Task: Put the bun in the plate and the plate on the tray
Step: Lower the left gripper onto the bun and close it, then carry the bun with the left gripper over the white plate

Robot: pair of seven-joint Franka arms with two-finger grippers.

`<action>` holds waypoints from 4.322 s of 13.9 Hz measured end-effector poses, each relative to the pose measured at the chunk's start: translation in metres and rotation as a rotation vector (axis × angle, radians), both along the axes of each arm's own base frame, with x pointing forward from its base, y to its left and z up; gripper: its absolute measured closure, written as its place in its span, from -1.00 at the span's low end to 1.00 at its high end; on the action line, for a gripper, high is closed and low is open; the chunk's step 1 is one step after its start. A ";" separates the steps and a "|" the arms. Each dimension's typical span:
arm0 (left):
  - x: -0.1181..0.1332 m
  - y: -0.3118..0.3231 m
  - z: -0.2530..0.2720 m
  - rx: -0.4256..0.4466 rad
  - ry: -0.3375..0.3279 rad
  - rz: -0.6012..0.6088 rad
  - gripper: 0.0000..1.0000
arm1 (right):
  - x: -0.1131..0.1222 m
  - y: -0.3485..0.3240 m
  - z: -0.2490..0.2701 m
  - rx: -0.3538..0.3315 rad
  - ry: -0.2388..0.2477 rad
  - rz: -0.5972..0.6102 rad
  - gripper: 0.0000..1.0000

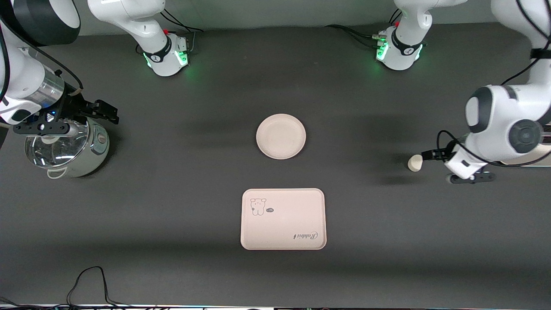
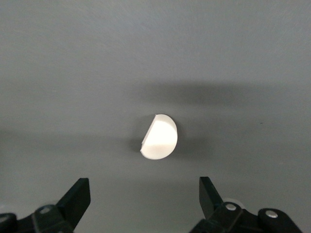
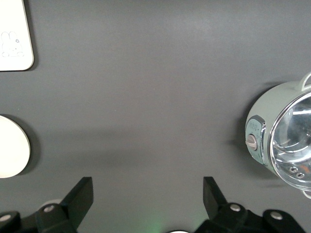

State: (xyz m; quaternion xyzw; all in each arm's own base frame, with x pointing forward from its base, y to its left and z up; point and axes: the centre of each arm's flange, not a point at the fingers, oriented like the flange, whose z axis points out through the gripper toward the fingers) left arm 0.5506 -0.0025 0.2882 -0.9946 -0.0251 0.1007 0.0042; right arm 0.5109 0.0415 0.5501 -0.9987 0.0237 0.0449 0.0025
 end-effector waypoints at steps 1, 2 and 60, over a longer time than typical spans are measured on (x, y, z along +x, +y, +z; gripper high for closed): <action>-0.009 -0.005 -0.015 -0.002 -0.009 -0.011 -1.00 | 0.000 0.000 0.000 0.000 0.000 0.000 -1.00; -0.018 -0.012 -0.028 -0.004 -0.018 -0.028 -1.00 | 0.000 0.000 0.000 0.000 0.000 0.000 -1.00; -0.154 -0.473 0.121 0.029 -0.166 0.220 0.31 | 0.039 0.075 -0.091 0.163 0.025 0.042 -1.00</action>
